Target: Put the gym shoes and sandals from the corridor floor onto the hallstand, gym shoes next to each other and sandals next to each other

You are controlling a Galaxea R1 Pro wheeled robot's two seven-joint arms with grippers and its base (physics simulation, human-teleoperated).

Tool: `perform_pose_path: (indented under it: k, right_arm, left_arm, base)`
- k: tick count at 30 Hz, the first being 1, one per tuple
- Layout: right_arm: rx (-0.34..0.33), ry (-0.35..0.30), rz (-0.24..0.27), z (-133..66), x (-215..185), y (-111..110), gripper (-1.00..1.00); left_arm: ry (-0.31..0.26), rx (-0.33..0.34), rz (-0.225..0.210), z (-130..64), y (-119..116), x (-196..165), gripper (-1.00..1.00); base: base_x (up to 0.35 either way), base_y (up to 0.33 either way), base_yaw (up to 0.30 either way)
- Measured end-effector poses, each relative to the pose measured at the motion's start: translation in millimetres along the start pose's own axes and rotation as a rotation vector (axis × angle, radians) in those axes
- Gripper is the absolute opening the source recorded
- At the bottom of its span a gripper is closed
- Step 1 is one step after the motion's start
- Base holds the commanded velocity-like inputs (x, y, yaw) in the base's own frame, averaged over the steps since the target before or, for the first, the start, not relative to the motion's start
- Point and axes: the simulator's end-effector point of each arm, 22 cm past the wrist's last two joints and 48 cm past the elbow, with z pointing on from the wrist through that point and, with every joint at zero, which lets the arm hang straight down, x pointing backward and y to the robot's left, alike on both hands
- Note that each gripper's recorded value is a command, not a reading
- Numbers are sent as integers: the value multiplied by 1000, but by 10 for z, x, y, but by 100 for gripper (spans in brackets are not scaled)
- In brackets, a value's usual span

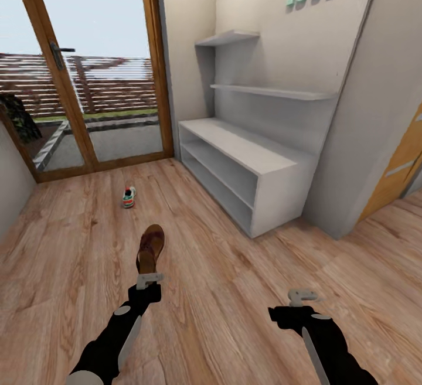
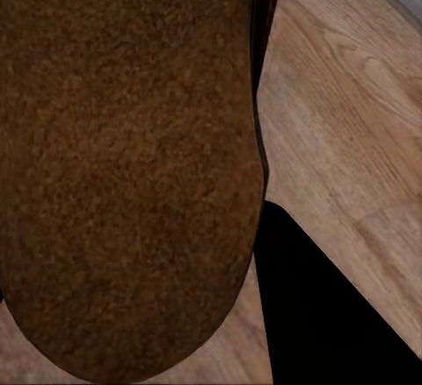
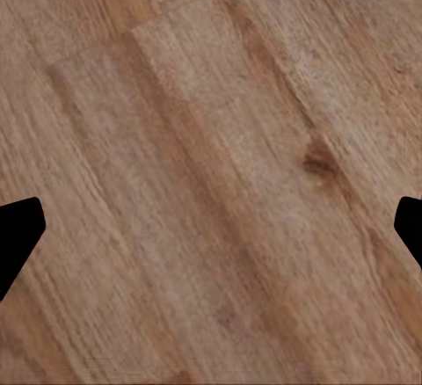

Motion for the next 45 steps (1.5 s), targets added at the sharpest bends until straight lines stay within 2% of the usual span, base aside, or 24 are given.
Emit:
perform_pose_path:
  k: [21, 45]
  right_arm:
    - [0, -19, 0, -57, -72, 0, 100]
    - [0, -15, 0, -44, -55, -1, 100]
  left_arm:
    - [-19, 1, 0, -39, -8, -105, -100]
    - [-14, 1, 1, -30, -6, -79, -100]
  base:
    - [271, 219, 256]
    - [276, 212, 269]
